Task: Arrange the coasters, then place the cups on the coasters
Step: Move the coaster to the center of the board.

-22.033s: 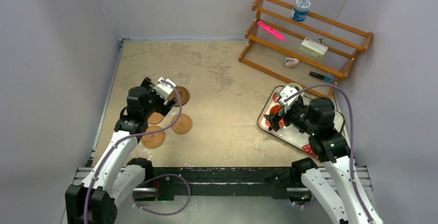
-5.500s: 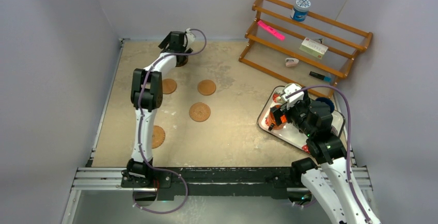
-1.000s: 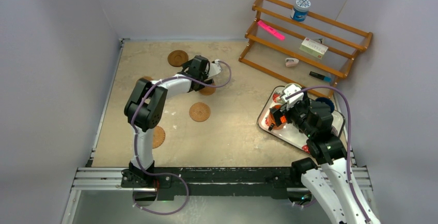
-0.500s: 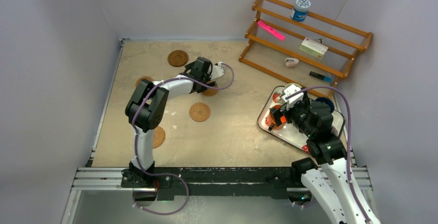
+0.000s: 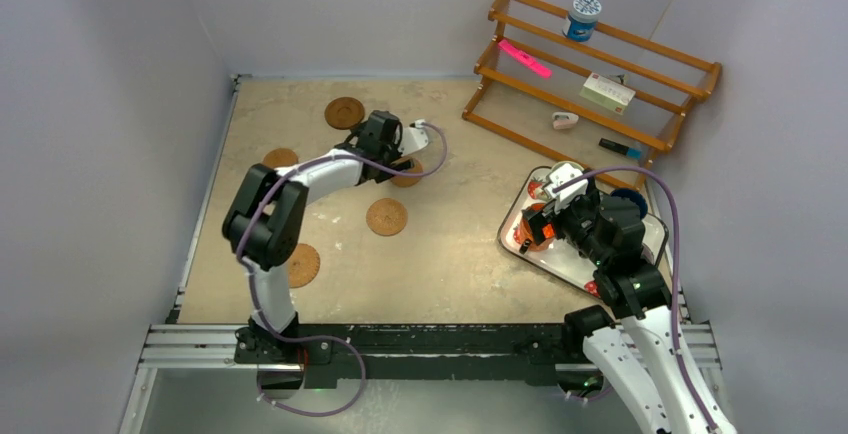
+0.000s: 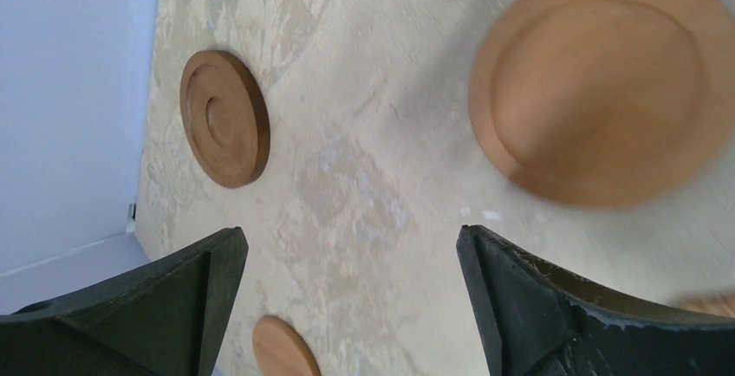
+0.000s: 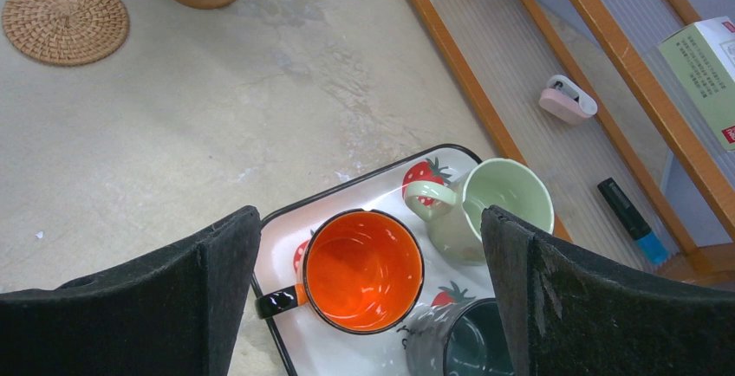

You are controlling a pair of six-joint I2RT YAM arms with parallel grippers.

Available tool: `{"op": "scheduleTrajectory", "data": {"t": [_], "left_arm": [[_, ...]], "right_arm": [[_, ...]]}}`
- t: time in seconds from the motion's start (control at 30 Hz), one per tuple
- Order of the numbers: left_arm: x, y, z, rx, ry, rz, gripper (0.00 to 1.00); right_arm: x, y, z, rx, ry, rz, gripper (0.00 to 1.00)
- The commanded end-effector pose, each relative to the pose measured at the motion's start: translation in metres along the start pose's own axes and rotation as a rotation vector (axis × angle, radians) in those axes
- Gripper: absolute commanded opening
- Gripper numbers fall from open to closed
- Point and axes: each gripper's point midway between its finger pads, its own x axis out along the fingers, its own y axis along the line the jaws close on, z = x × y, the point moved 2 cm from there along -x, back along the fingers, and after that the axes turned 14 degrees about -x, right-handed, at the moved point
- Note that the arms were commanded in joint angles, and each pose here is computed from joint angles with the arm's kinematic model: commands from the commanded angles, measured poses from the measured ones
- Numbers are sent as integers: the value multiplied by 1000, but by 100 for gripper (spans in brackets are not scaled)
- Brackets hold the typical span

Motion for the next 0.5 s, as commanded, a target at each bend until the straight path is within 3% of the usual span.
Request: {"op": "scheduleTrajectory", "data": {"t": [0.0,0.47], "left_arm": [[-50,-3,17,-3,-156,-122,100],[-65,-66,-33,109,-91,-361,100]], "right_arm": [[0,2,4,-18,-23,11,99],[-1,2,5,-15,-28,14,99]]}}
